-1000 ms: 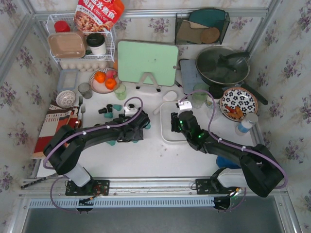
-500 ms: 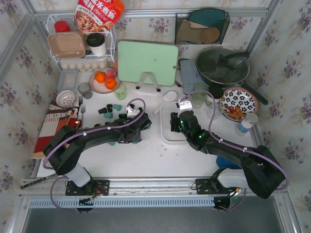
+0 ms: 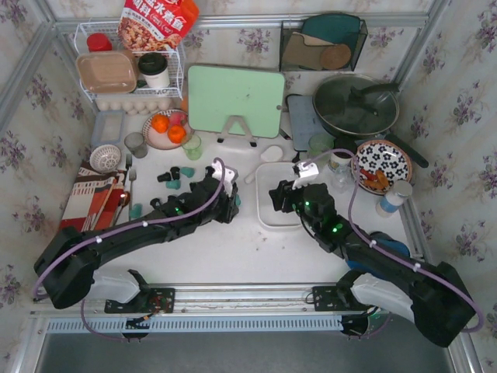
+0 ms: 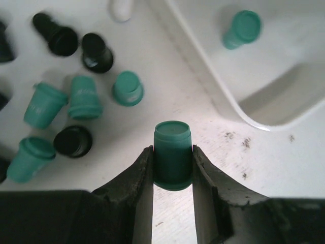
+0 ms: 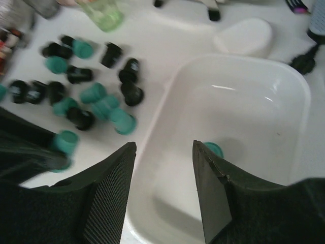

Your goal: Mix the coffee capsules in the storage basket

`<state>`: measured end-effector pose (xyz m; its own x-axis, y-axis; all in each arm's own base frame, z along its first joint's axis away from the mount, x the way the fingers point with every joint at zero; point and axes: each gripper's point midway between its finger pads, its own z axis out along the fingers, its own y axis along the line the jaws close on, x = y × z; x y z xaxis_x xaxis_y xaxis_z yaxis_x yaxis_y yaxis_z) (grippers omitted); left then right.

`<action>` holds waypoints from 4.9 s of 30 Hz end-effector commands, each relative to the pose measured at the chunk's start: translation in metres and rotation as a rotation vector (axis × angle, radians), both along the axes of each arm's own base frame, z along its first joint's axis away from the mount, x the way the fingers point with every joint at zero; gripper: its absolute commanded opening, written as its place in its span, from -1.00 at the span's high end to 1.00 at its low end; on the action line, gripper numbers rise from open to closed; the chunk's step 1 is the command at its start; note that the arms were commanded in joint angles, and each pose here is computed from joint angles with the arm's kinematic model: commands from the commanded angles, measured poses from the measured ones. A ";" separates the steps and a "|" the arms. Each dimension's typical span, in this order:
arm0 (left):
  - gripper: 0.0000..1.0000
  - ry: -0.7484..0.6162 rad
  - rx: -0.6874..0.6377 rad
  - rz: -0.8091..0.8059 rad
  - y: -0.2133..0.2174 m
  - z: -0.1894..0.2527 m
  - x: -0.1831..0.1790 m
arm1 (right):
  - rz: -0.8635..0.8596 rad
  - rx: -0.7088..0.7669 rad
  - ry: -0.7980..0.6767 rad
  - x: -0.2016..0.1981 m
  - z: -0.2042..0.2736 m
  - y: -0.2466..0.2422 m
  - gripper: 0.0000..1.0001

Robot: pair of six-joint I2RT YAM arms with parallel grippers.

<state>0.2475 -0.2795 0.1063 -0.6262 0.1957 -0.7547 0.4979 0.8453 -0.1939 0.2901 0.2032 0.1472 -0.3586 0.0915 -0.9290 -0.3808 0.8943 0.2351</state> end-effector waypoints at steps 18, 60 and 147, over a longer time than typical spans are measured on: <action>0.36 -0.651 -0.132 -0.619 -0.067 0.062 -0.014 | 0.357 0.238 0.135 -0.039 0.046 0.070 -0.19; -0.98 -0.190 0.234 0.323 0.070 0.000 0.045 | -0.188 -0.114 0.060 0.023 -0.033 -0.023 0.60; -0.09 0.049 0.246 0.298 0.067 -0.046 0.100 | -0.151 -0.134 -0.020 0.015 -0.014 -0.013 -0.20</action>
